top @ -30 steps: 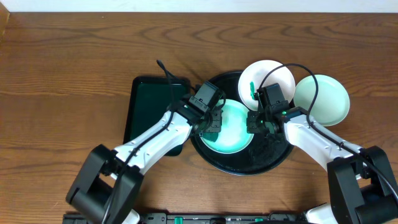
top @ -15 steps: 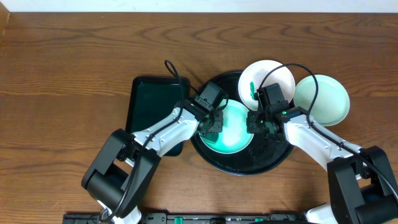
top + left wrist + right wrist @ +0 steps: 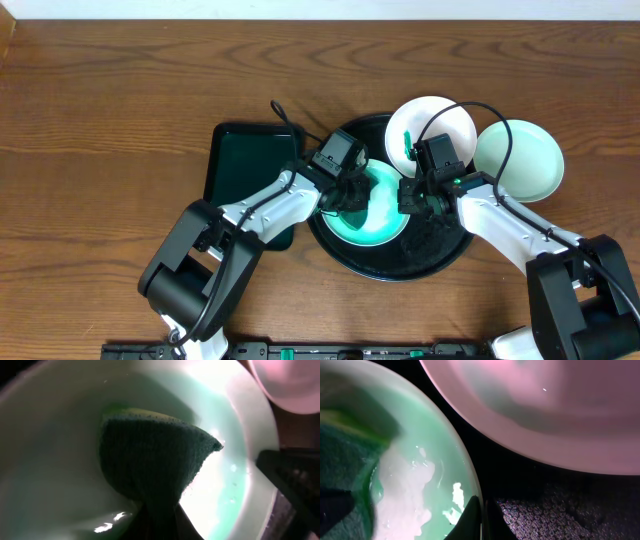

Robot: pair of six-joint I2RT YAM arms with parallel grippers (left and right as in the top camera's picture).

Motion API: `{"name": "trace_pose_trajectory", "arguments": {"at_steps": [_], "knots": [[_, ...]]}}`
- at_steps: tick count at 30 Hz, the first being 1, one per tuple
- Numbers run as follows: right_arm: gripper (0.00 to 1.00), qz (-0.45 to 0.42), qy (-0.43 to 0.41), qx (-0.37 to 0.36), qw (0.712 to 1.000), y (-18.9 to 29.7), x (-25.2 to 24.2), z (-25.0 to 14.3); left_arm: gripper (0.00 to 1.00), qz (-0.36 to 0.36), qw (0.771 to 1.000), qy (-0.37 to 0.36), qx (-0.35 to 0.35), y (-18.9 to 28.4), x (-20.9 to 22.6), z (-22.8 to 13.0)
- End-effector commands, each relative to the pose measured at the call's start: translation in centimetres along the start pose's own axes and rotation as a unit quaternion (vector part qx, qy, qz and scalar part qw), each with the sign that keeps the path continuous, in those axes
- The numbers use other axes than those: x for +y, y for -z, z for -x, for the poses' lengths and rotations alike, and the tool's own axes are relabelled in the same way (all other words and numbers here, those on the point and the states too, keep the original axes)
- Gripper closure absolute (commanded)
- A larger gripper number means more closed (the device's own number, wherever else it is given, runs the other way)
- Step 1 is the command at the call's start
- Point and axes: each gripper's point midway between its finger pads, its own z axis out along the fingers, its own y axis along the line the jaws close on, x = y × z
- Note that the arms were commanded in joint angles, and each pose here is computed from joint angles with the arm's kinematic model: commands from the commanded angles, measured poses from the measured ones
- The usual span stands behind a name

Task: Clean dirty plates on tray and stack at the side
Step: 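Continue wiping the plate in circles with the sponge, left gripper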

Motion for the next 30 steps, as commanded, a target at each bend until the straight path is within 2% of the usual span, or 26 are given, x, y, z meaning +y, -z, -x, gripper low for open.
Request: {"name": "trace_pose_trajectory", "arguments": {"at_steps": [1,5,7,10,15,18,30], "knots": [[0.99,0.023,0.011,0.012,1.0,-0.3,1.1,-0.7,0.92,-0.068,0.997,-0.007,0.045,-0.1,-3.5,-1.7],[0.99,0.023,0.011,0.012,1.0,-0.3,1.1,-0.7,0.92,-0.086,0.996,-0.023,0.009,1.7,-5.1,-0.2],[0.99,0.023,0.011,0.012,1.0,-0.3,1.1,-0.7,0.93,-0.069,0.997,-0.027,-0.021,2.6,-4.9,0.9],[0.99,0.023,0.011,0.012,1.0,-0.3,1.1,-0.7,0.92,-0.01,0.997,-0.025,-0.074,3.9,-3.3,2.6],[0.99,0.023,0.011,0.012,1.0,-0.3,1.1,-0.7,0.93,0.102,0.987,-0.01,-0.123,4.9,0.8,3.9],[0.99,0.023,0.011,0.012,1.0,-0.3,1.1,-0.7,0.93,0.142,0.982,-0.002,-0.121,5.2,2.7,3.7],[0.99,0.023,0.011,0.012,1.0,-0.3,1.1,-0.7,0.93,0.176,0.981,0.032,-0.075,2.6,5.6,1.1]]}}
